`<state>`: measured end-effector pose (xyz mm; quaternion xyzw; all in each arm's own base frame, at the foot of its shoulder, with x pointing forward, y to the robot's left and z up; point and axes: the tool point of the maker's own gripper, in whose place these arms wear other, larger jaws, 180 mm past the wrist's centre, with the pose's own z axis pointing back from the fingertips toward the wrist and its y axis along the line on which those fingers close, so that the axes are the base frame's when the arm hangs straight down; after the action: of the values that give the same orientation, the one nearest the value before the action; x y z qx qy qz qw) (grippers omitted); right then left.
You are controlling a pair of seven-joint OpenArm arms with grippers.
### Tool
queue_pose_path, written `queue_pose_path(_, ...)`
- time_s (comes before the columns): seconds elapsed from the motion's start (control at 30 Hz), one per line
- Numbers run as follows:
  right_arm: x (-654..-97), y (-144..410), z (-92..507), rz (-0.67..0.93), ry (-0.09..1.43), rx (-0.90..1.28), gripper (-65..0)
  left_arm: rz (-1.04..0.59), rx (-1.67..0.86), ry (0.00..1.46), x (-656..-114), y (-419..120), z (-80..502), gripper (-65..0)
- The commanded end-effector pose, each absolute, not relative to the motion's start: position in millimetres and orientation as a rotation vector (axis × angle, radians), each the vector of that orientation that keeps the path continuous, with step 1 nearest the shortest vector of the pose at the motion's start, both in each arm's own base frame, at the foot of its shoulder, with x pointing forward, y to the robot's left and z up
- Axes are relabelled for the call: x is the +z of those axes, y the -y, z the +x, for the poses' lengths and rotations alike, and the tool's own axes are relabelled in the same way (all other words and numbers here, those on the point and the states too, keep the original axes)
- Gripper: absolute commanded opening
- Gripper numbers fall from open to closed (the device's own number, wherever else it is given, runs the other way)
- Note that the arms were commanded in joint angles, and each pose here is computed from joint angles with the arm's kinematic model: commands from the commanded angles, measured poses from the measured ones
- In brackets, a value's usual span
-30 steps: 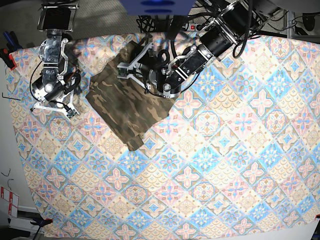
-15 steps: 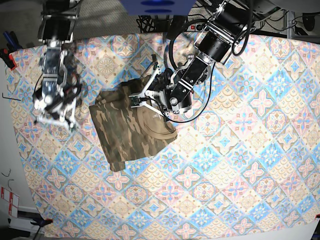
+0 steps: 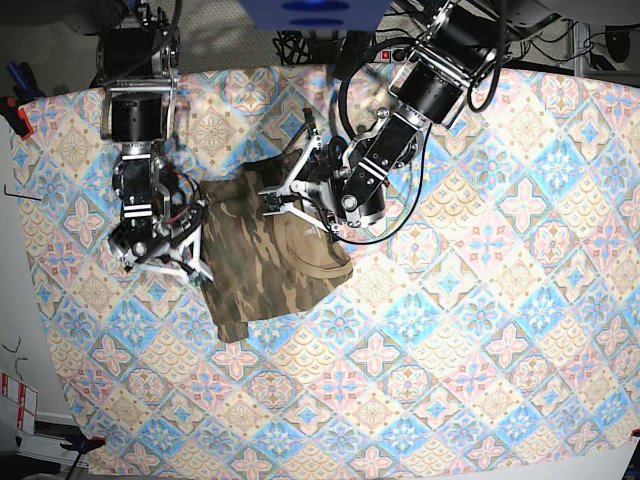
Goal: Fold the T-shirt properly
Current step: 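Grasp the folded bundle with both grippers and lift it slightly, then press and square the folded bundle's edges with both grippers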
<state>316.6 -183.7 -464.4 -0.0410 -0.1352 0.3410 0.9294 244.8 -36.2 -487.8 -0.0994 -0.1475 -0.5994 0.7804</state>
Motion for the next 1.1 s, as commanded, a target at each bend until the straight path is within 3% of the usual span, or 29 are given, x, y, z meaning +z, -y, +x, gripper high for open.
queue_pose_path(0.0, -453, 178, 332, -0.097, 0.315, 0.718, -64.3, -0.073, -1.289, 0.229, -499, -1, 250, -65.0)
queue_pose_path(0.23, -477, 144, 292, -0.068, 0.248, 0.860, -64.3, -0.040, -1.091, 0.301, -479, -39, 299, -65.0)
queue_pose_path(0.4, -457, 113, 283, -0.079, 0.334, 0.961, -64.3, -0.020, -1.023, 0.369, -469, -51, 322, -65.0)
queue_pose_path(0.63, -432, 81, 284, -0.081, 0.433, 1.052, -64.3, -0.126, -0.928, 0.458, -470, -29, 335, -65.0)
queue_pose_path(0.87, -434, 67, 272, -0.096, 0.385, 1.128, -64.3, -0.255, -0.818, 0.568, -466, -9, 355, -65.0)
queue_pose_path(1.07, -400, 91, 298, -0.153, 0.493, 1.015, -64.3, -0.178, -0.799, 0.779, -403, -15, 387, -65.0)
